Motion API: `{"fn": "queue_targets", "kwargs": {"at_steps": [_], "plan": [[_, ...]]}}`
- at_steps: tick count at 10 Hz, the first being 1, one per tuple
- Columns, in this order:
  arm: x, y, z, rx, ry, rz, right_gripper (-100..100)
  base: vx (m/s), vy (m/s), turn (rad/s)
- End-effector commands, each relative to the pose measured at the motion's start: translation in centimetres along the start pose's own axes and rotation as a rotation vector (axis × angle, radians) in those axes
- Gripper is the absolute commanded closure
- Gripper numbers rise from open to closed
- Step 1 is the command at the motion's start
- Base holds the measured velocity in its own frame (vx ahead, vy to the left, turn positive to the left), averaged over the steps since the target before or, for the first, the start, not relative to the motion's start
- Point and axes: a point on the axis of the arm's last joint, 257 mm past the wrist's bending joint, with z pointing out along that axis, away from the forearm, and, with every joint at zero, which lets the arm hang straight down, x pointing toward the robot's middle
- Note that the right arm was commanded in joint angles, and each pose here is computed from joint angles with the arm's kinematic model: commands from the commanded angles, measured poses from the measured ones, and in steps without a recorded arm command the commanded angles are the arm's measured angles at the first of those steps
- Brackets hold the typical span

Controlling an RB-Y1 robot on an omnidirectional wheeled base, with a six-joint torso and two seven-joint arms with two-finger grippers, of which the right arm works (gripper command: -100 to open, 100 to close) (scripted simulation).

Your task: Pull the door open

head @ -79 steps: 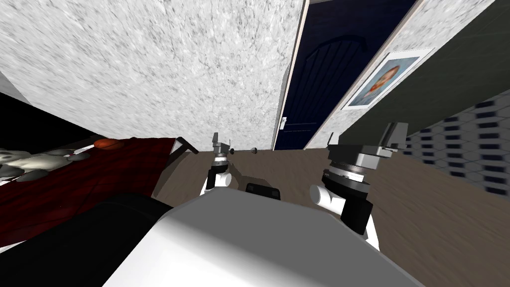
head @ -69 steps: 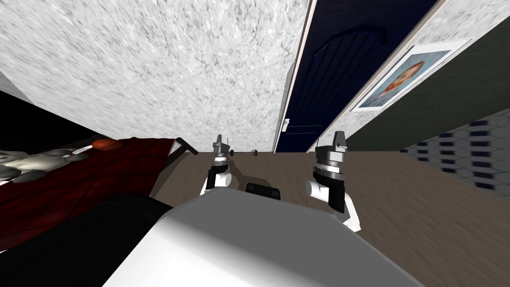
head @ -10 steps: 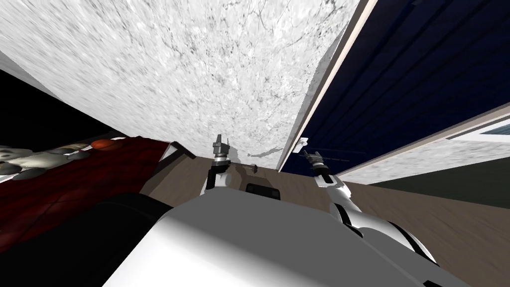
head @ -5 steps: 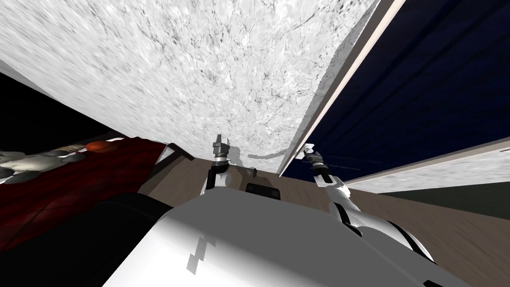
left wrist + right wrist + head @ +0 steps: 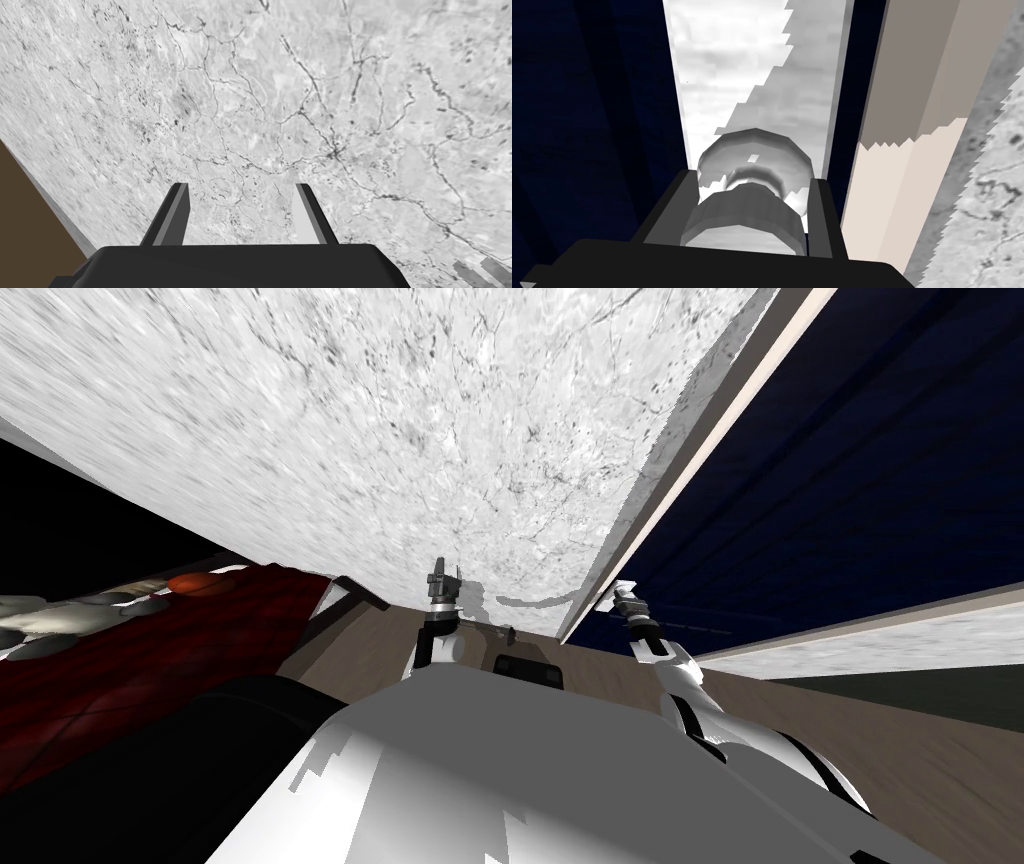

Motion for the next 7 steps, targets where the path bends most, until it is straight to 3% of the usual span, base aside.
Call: {"fn": "queue_targets", "kwargs": {"at_steps": [1,3,7], "plan": [[-0.11,0.06,0.05,-0.001,-0.003,0.001,100,-0.017,-0.001,0.002],[-0.11,0.06,0.05,-0.001,-0.003,0.001,100,-0.003,-0.001,0.000],[-0.01,0.08,0.07,0.012,-0.007,0.133,100,-0.027,-0.038,0.048]]}}
